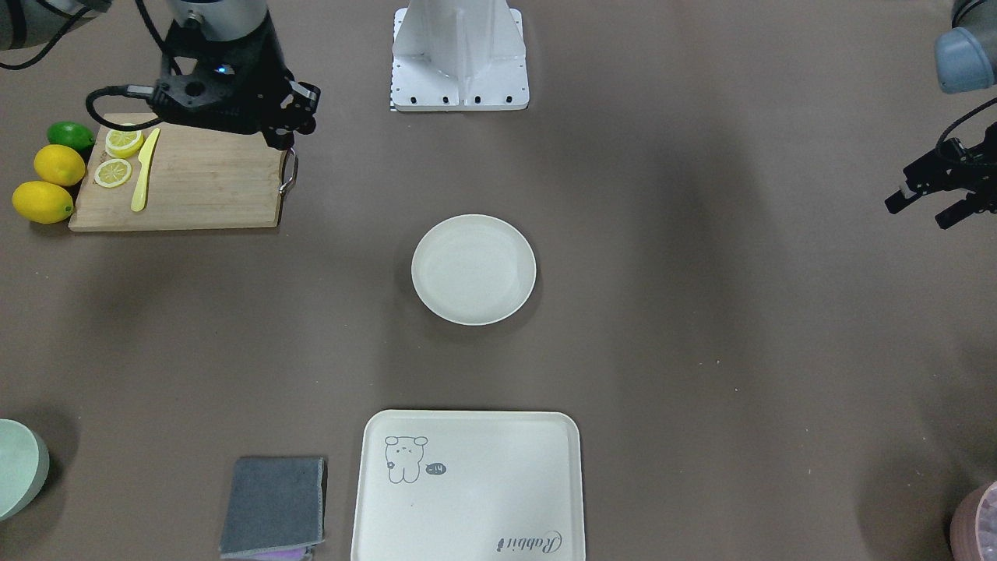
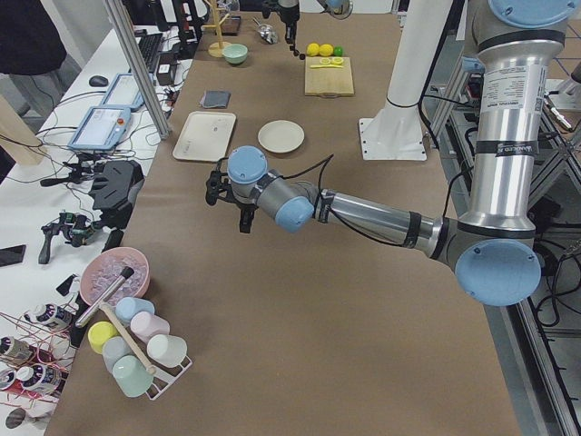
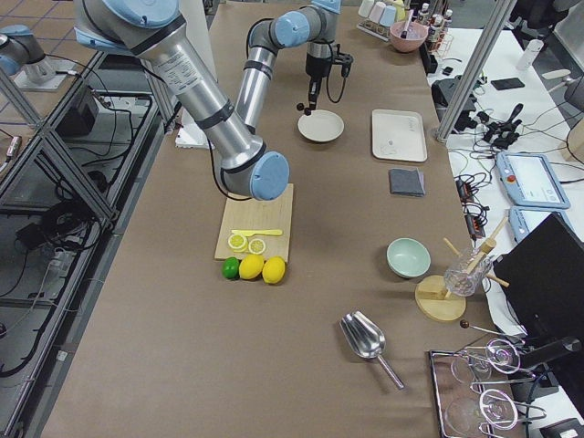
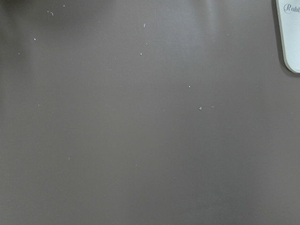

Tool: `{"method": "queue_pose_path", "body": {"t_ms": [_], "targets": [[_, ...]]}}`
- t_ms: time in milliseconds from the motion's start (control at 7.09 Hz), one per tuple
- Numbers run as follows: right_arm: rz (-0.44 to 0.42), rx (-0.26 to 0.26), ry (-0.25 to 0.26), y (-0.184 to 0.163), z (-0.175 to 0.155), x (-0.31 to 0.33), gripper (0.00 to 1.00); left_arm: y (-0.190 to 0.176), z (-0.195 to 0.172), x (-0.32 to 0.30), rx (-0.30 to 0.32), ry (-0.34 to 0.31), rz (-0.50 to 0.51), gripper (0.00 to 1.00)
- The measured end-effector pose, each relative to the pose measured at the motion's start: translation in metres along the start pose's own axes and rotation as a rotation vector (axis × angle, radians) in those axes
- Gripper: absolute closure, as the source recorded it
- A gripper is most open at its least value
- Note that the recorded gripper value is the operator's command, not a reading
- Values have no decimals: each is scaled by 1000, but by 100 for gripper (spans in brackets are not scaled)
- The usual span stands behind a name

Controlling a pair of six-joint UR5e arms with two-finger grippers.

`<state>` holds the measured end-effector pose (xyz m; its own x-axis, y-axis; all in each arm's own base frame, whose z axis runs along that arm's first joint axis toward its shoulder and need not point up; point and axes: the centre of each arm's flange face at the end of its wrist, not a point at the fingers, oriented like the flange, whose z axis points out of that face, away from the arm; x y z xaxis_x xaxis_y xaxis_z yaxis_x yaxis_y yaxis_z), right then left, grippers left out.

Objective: Place red cherry on plate
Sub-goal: 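Lift the cherries and carry them with the right gripper to the plate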

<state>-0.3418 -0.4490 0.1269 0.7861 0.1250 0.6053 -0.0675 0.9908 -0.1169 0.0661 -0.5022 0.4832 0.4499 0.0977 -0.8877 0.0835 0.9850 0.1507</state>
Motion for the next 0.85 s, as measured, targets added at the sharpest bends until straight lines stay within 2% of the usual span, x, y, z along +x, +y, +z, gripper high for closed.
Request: {"method": "queue_pose_path", "body": {"t_ms": [141,423,564,846], "targets": [[-3,14,-3,-4,15,-31,100,0,0,-1,0,-1,-1,2],[36,39,-45,-9,58,-88,100,0,0,-2,0,-1,-4,2],[58,51,-45,-11,75,-118,100,0,0,-1,4,-6,-10,2],[92,71,-52,-10,112,-165,100,-5,-3,-1,46,-56,-24,2]]}}
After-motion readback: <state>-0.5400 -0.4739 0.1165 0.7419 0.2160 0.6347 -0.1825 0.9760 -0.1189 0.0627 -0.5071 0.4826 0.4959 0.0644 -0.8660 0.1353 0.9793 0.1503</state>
